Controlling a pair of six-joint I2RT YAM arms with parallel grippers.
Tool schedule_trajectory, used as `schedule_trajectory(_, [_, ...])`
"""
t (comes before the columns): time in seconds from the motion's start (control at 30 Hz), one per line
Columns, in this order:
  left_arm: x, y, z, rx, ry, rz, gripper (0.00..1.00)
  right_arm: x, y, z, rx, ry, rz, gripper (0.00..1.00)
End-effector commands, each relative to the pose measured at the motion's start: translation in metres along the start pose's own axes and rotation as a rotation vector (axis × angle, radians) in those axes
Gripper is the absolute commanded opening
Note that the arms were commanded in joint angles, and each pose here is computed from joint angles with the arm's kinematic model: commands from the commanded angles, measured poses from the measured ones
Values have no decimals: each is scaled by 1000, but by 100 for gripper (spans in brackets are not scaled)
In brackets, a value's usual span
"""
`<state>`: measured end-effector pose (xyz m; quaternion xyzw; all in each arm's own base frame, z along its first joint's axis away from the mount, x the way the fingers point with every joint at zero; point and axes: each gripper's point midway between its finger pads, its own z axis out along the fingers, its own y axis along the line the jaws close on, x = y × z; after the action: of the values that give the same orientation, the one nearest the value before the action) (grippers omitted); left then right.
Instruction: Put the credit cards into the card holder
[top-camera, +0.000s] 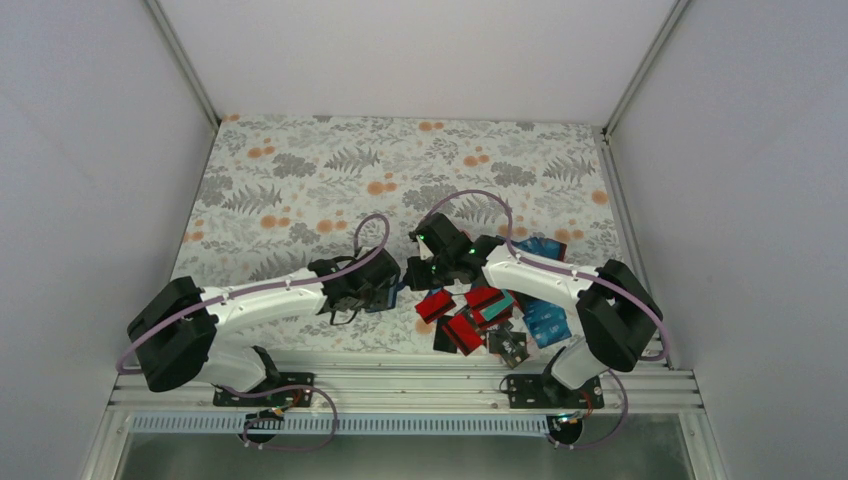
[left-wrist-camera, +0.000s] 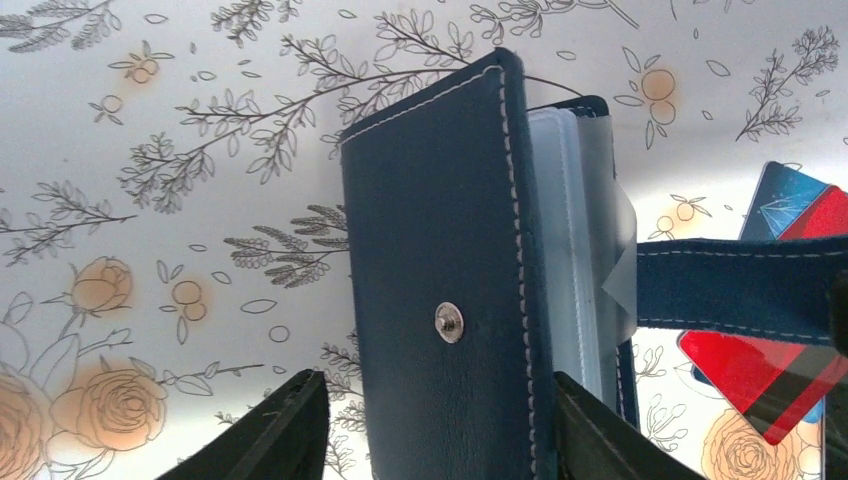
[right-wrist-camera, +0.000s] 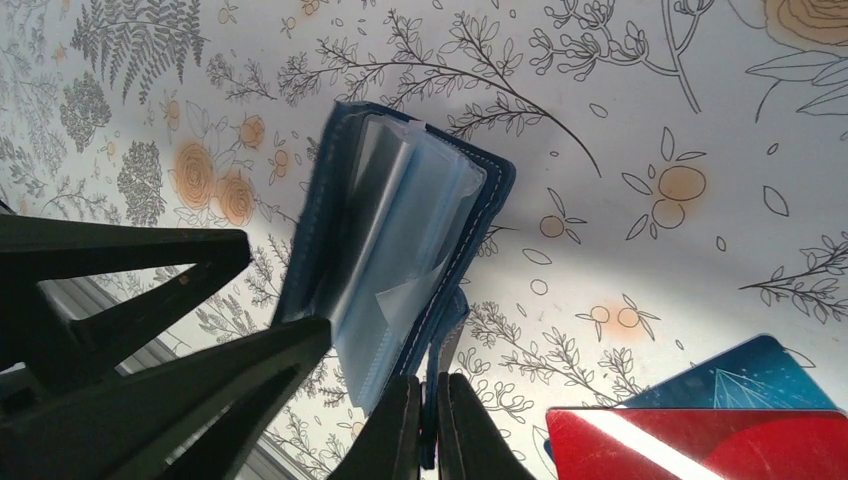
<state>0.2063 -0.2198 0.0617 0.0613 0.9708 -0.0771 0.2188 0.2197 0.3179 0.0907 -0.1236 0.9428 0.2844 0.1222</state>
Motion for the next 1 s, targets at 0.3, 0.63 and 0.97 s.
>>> schedule_trajectory(0.3, [-7, 34, -12, -111, -94, -67, 37, 4, -21, 6, 59, 6, 11, 4])
schedule_trajectory(0.63, [1, 51, 8, -115, -79, -132, 12, -5, -42, 18, 101, 3, 18, 4])
schedule_trajectory(0.97, [1, 73, 22, -92, -89, -230, 9, -30, -81, 42, 160, 20, 39, 4])
